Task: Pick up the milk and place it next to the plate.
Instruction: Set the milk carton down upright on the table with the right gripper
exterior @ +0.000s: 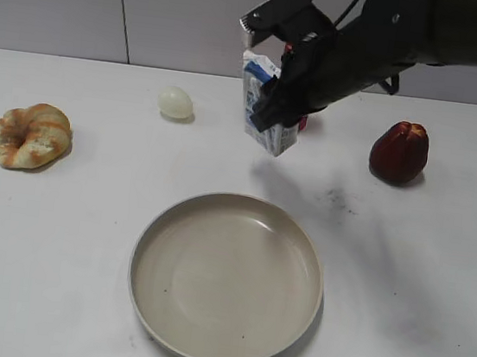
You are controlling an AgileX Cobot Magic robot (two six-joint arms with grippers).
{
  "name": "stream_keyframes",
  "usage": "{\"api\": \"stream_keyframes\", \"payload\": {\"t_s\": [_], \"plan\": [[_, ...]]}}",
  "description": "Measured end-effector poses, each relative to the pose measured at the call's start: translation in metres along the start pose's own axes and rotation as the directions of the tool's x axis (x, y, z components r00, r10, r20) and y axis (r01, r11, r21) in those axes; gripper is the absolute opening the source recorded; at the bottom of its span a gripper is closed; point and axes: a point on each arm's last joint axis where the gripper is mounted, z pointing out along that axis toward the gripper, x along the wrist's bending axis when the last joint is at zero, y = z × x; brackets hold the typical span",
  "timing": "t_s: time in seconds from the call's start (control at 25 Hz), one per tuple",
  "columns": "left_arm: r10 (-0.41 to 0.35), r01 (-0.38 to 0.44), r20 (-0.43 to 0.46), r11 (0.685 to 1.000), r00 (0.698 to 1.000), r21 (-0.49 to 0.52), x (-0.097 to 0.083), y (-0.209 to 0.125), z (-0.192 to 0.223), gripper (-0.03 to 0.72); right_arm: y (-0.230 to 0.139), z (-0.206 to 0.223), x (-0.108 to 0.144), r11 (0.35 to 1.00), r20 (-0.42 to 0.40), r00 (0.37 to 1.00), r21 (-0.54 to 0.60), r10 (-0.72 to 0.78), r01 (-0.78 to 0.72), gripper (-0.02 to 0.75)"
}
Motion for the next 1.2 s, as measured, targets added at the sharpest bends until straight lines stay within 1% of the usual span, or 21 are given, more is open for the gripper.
{"api": "stream_keyframes", "payload": {"t_s": [0.08, 0.2, 0.4, 0.48, 0.6, 0.72, 0.8, 0.88, 0.96, 1.04, 1.2], "plan": [[0.000, 0.000, 0.000, 1.000, 1.000, 0.000, 0.000, 0.000, 0.000, 0.226, 0.012, -0.003, 0.005, 0.999, -0.015, 1.000, -0.039, 0.025, -0.025, 0.298], [0.000, 0.000, 0.000, 1.000, 1.000, 0.000, 0.000, 0.000, 0.000, 0.226, 0.031, -0.007, 0.025, 0.996, -0.060, 0.998, -0.082, 0.022, -0.027, 0.298], [0.000, 0.000, 0.000, 1.000, 1.000, 0.000, 0.000, 0.000, 0.000, 0.226, 0.055, -0.016, 0.081, 0.993, -0.169, 0.985, -0.116, -0.019, -0.001, 0.298], [0.000, 0.000, 0.000, 1.000, 1.000, 0.000, 0.000, 0.000, 0.000, 0.226, 0.059, -0.019, 0.105, 0.994, -0.213, 0.977, -0.112, -0.012, -0.012, 0.298], [0.000, 0.000, 0.000, 1.000, 1.000, 0.000, 0.000, 0.000, 0.000, 0.226, 0.059, -0.024, 0.139, 0.996, -0.281, 0.959, -0.075, 0.032, -0.056, 0.298], [0.000, 0.000, 0.000, 1.000, 1.000, 0.000, 0.000, 0.000, 0.000, 0.226, 0.058, -0.028, 0.168, 0.994, -0.328, 0.941, -0.041, 0.080, -0.099, 0.298], [0.000, 0.000, 0.000, 1.000, 1.000, 0.000, 0.000, 0.000, 0.000, 0.226, 0.055, -0.028, 0.183, 0.993, -0.342, 0.934, -0.016, 0.105, -0.117, 0.298], [0.000, 0.000, 0.000, 1.000, 1.000, 0.000, 0.000, 0.000, 0.000, 0.226, 0.050, -0.026, 0.198, 0.989, -0.344, 0.927, 0.032, 0.148, -0.146, 0.298], [0.000, 0.000, 0.000, 1.000, 1.000, 0.000, 0.000, 0.000, 0.000, 0.226, 0.042, -0.020, 0.209, 0.982, -0.327, 0.926, 0.087, 0.188, -0.169, 0.298], [0.000, 0.000, 0.000, 1.000, 1.000, 0.000, 0.000, 0.000, 0.000, 0.226, 0.034, -0.013, 0.216, 0.971, -0.285, 0.930, 0.133, 0.231, -0.200, 0.298], [0.000, 0.000, 0.000, 1.000, 1.000, 0.000, 0.000, 0.000, 0.000, 0.226, 0.022, 0.003, 0.221, 0.921, -0.180, 0.910, 0.189, 0.374, -0.341, 0.298]]}}
